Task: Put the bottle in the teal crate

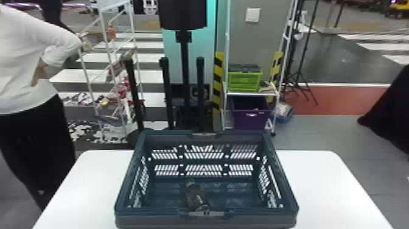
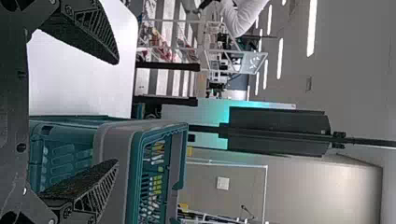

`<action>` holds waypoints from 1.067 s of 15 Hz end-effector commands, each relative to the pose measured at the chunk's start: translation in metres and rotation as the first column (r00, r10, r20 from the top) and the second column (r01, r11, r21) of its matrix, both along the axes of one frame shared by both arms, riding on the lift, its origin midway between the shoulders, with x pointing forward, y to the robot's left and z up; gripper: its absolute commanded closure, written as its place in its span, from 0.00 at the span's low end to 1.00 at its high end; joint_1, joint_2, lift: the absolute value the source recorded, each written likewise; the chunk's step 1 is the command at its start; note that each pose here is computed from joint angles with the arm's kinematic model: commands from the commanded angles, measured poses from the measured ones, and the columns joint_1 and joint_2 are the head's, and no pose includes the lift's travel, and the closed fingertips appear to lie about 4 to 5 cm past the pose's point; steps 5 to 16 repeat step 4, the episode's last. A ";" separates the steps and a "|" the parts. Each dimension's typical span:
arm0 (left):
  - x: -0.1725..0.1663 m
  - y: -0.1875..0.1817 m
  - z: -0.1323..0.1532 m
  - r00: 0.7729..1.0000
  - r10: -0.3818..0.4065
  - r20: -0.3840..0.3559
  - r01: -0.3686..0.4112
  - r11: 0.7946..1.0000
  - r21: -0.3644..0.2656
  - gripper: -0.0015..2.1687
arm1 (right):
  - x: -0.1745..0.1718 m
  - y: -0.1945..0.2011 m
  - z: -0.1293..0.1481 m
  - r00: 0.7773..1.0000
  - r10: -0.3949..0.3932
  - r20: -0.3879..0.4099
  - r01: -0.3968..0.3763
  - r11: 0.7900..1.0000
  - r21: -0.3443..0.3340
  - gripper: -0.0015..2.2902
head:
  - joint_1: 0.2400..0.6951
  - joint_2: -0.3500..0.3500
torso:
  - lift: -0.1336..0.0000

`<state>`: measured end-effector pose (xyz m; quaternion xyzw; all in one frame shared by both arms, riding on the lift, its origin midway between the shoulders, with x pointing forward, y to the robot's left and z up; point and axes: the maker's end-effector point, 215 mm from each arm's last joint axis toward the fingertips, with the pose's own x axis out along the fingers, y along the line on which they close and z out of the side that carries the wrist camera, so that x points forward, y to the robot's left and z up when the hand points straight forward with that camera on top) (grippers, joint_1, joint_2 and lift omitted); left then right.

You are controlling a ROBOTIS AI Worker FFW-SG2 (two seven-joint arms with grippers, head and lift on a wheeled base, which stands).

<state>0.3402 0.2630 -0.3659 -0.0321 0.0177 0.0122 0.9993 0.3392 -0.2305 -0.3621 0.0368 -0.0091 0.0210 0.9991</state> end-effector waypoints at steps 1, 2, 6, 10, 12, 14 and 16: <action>0.000 0.000 0.000 1.000 0.000 0.000 0.000 1.000 0.000 0.06 | 0.000 0.000 0.000 1.000 0.000 0.000 0.000 1.000 0.000 0.04 | 0.57 0.50 | 1.00; 0.000 0.000 -0.001 1.000 0.001 -0.001 -0.001 1.000 0.000 0.06 | -0.001 0.001 -0.001 1.000 0.001 -0.002 -0.001 1.000 0.001 0.04 | 0.57 0.50 | 1.00; 0.000 0.000 0.000 1.000 0.000 0.000 0.000 1.000 0.000 0.06 | 0.000 0.000 -0.001 1.000 0.000 -0.002 0.000 1.000 0.000 0.04 | 0.57 0.50 | 1.00; 0.000 0.000 0.000 1.000 0.000 0.000 0.000 1.000 0.000 0.06 | 0.000 0.000 -0.001 1.000 0.000 -0.002 0.000 1.000 0.000 0.04 | 0.57 0.50 | 1.00; 0.000 0.000 0.000 1.000 0.000 0.000 0.000 1.000 0.000 0.06 | 0.000 0.000 -0.001 1.000 0.000 -0.002 0.000 1.000 0.000 0.04 | 0.57 0.50 | 1.00; 0.000 0.000 0.000 1.000 0.000 0.000 0.000 1.000 0.000 0.06 | 0.000 0.000 -0.001 1.000 0.000 -0.002 0.000 1.000 0.000 0.04 | 0.57 0.50 | 1.00; 0.000 0.000 0.000 1.000 0.000 0.000 0.000 1.000 0.000 0.06 | 0.000 0.000 -0.001 1.000 0.000 -0.002 0.000 1.000 0.000 0.04 | 0.57 0.50 | 1.00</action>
